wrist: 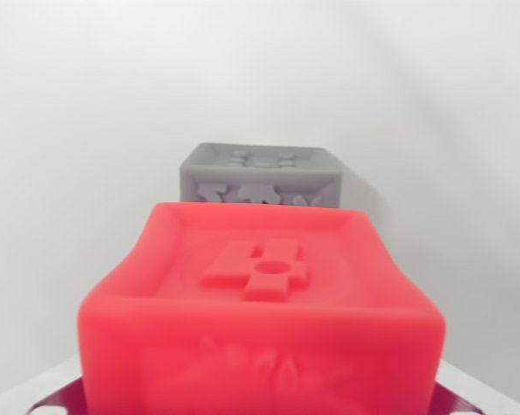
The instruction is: Destack cube
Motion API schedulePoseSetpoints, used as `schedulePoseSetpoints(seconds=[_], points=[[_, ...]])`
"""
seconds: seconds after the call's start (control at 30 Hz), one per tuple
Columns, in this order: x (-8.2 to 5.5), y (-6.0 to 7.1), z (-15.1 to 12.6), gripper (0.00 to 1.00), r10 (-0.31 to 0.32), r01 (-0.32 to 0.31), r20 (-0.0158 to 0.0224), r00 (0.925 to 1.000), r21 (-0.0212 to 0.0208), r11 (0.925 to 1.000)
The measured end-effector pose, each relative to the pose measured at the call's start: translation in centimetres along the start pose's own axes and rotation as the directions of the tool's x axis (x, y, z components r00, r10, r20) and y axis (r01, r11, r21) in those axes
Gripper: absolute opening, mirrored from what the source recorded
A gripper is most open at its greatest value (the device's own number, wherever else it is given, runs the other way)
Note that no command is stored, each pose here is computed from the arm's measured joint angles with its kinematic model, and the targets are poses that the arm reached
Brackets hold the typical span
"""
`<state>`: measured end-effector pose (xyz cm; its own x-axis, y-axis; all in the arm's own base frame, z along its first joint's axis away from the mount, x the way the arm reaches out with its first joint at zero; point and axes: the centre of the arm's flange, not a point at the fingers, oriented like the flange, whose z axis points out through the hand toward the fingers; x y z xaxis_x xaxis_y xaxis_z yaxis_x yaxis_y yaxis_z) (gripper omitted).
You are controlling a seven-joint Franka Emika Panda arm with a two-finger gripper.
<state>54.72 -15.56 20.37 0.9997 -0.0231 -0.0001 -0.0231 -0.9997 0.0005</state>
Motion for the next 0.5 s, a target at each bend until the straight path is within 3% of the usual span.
schedulePoseSetpoints(seconds=[0.5], points=[[0.0, 0.0, -4.2, 0.0, 0.0, 0.0, -0.003, 1.0, 0.0025, 1.0]])
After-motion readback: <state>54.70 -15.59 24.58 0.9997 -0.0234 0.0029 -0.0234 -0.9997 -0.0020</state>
